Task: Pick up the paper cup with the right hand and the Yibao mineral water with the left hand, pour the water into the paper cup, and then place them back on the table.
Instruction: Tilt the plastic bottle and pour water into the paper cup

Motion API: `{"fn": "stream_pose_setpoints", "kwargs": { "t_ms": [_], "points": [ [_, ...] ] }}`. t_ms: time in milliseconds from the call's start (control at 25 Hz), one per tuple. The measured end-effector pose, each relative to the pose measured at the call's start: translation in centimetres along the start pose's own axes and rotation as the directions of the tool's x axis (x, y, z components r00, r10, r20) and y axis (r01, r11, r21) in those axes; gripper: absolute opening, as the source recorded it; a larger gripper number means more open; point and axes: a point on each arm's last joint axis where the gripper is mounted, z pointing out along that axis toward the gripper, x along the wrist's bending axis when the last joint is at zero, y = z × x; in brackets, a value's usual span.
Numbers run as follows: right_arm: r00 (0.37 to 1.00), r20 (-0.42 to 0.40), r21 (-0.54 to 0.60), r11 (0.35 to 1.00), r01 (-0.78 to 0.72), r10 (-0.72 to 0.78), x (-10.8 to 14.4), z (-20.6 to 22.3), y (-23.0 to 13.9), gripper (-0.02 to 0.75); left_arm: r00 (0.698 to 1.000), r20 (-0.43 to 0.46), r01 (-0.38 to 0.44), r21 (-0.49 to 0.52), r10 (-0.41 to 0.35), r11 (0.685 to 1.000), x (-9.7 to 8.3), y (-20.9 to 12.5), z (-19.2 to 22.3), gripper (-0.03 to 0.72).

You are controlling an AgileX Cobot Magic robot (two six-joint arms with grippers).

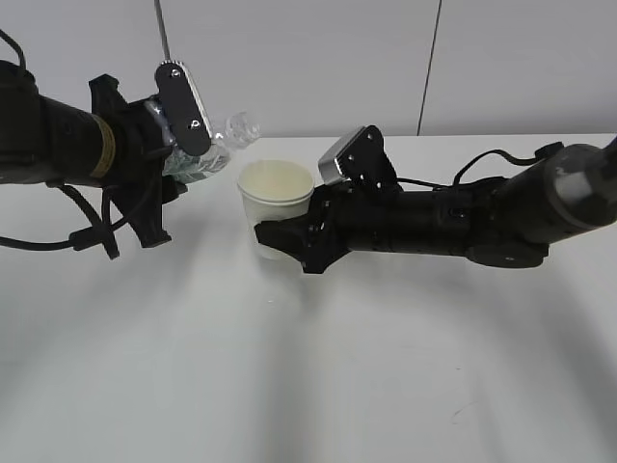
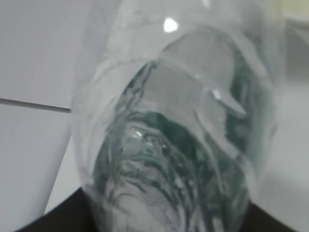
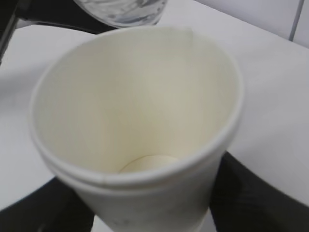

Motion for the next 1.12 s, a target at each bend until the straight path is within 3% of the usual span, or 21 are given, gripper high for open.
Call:
{"fn": "stream_pose_setpoints", "kwargs": {
  "t_ms": [1120],
  "points": [
    [0.999,-0.016,0.044,0.998,0.039,-0.038,0.4,0.41,-0.09,0.497,0.963,-0.055,-0.263,0.054,0.266,0.963,0.57,-0.26,-0.04,0.311]
  ]
}}
